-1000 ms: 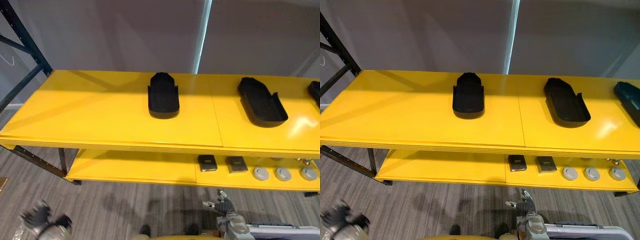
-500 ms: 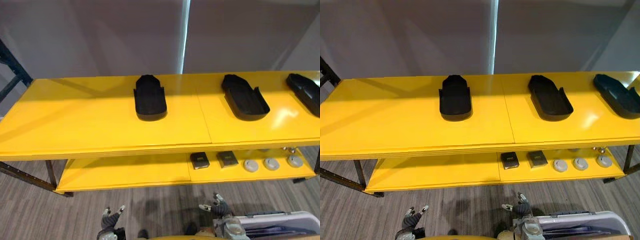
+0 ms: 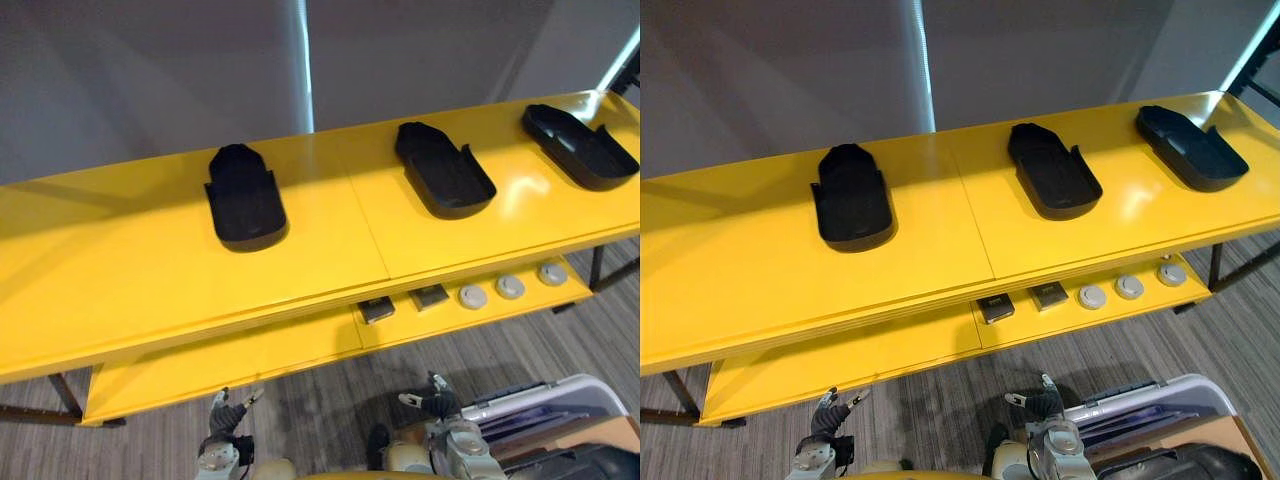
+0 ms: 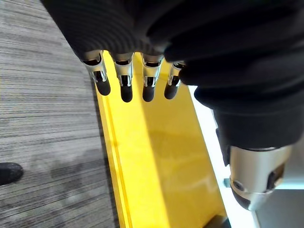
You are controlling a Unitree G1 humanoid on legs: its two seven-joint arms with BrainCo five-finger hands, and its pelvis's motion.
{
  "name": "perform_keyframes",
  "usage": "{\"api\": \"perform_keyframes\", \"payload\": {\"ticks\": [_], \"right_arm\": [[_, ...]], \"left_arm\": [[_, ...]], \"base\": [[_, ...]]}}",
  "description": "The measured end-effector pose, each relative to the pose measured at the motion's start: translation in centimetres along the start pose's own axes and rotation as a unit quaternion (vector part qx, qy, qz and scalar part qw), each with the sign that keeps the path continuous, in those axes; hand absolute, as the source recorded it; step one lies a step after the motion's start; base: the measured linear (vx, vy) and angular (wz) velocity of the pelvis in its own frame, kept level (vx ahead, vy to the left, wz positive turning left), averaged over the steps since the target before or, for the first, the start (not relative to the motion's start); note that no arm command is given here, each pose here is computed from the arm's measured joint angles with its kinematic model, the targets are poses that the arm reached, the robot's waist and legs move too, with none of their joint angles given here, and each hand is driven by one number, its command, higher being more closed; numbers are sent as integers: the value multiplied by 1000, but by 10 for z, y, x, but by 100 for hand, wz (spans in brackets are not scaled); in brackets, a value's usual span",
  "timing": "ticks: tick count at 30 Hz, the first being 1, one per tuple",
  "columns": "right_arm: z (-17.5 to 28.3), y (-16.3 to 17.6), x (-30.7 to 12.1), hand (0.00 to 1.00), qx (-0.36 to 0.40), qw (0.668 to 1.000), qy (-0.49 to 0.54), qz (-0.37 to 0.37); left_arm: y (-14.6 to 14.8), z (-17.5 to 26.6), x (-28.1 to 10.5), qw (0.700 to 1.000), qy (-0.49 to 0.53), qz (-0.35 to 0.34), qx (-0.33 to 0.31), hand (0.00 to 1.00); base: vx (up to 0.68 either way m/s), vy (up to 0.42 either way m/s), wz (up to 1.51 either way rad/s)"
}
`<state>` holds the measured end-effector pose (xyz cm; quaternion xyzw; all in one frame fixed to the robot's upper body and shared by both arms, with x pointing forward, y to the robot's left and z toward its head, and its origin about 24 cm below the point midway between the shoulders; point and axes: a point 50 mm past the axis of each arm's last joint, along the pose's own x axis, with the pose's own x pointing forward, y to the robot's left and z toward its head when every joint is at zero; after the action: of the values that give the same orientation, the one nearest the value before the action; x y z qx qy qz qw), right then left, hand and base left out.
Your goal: Walk over and take plastic housings, then place them on the shelf
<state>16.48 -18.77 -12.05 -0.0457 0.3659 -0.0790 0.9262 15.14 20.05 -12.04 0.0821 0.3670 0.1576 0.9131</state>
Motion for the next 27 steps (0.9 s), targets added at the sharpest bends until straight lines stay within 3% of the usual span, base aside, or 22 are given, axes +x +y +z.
{"api": "perform_keyframes", "payload": {"ticks": [8, 15, 18, 27], "right_arm": [[28, 13, 8, 0, -36, 998, -41, 21], [7, 17, 1, 0, -51, 998, -12, 31], [27, 12, 12, 0, -70, 997, -34, 26], [3, 2, 4, 0, -51, 999, 2, 4]], "left_arm": [[4, 14, 4, 999, -27, 19, -6, 0], [11, 9, 3, 999, -17, 35, -15, 0], [2, 8, 2, 999, -8, 26, -21, 0], [-13, -4, 1, 1000, 21, -2, -3, 0]], "base": [[-210, 130, -97], [-135, -46, -59], [-123, -125, -104], [-112, -20, -42]]}}
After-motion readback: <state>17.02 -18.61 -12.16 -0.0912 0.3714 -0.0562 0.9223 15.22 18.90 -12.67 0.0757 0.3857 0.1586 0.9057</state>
